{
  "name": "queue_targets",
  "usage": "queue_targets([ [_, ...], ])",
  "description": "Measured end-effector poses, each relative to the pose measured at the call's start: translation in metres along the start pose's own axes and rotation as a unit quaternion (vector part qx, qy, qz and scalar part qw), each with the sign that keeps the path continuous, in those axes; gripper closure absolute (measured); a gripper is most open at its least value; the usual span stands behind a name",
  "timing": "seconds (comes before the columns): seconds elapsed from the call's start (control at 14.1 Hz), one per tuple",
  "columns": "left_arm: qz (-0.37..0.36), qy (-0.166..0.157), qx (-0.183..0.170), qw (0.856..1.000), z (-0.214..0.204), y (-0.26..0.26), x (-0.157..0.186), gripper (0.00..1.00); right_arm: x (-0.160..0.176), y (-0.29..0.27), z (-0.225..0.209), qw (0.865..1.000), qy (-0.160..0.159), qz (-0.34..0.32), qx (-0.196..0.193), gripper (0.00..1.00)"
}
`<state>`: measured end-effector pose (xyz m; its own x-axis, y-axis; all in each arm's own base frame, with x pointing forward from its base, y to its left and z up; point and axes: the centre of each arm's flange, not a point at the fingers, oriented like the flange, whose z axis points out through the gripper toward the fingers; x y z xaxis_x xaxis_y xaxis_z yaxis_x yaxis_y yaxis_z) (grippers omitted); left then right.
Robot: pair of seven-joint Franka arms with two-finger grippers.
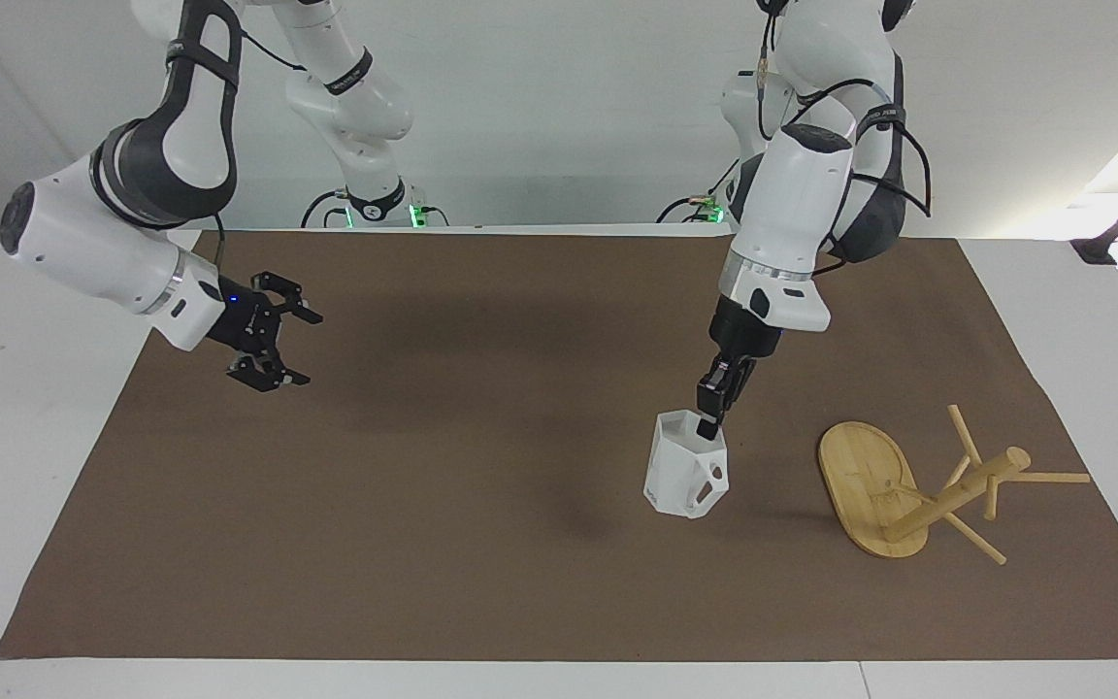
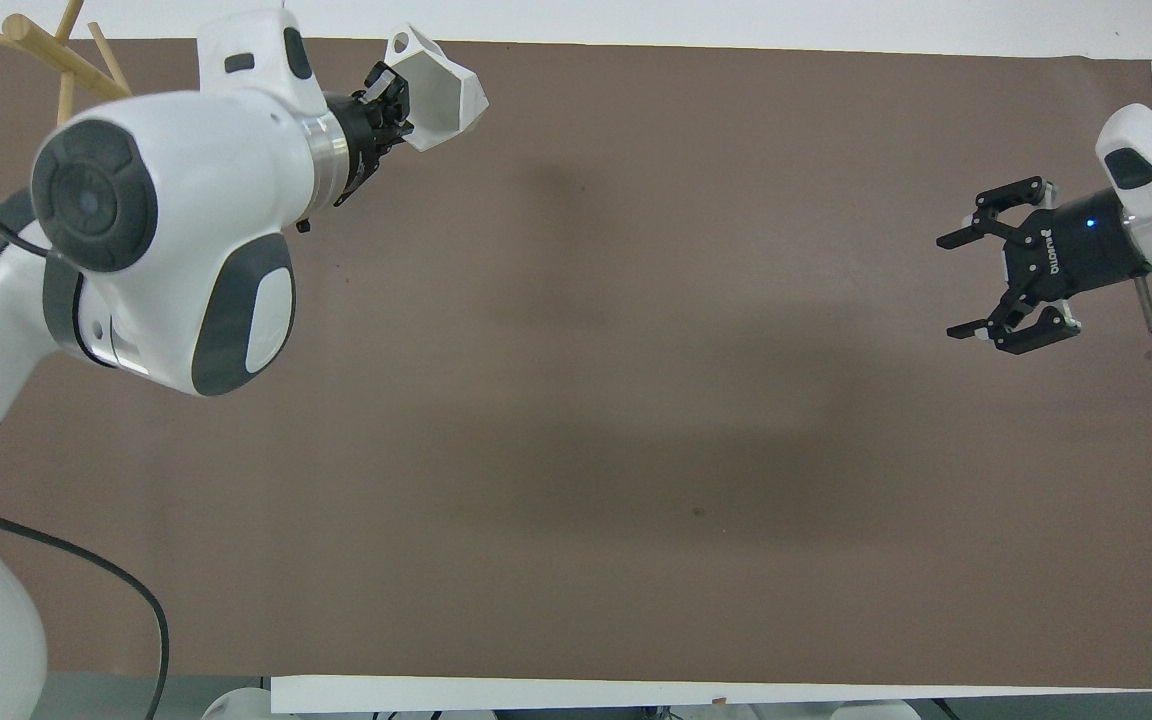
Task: Hang cup on rack
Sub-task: 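Carry the cup with the left gripper while the right gripper withdraws, then hook the cup handle onto the rack peg with the left gripper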
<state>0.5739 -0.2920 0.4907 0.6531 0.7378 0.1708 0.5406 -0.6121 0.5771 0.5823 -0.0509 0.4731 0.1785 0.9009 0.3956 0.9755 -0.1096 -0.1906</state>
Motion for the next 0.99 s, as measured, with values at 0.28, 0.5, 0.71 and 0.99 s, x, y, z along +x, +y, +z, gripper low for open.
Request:
queue_targets([
  [0.28,-0.029,0.065,-0.077,0.994,-0.004,-0.083,0.036,0.95,0.020,-0.006,-0.061,0.988,-0.127,0.072,-0.042,0.00],
  [0.5,-0.030,0.095,-0.111,0.989,0.004,-0.130,0.037,0.95,0.043,-0.014,-0.084,0.967,-0.154,0.182,-0.090,0.00],
  [0.71,-0.021,0.116,-0.113,0.987,0.010,-0.153,0.055,0.95,0.052,-0.040,-0.119,0.925,-0.180,0.315,-0.116,0.00],
  [0.99,-0.024,0.133,-0.104,0.985,0.012,-0.169,0.080,0.95,0.062,-0.079,-0.153,0.833,-0.176,0.507,-0.133,0.00],
])
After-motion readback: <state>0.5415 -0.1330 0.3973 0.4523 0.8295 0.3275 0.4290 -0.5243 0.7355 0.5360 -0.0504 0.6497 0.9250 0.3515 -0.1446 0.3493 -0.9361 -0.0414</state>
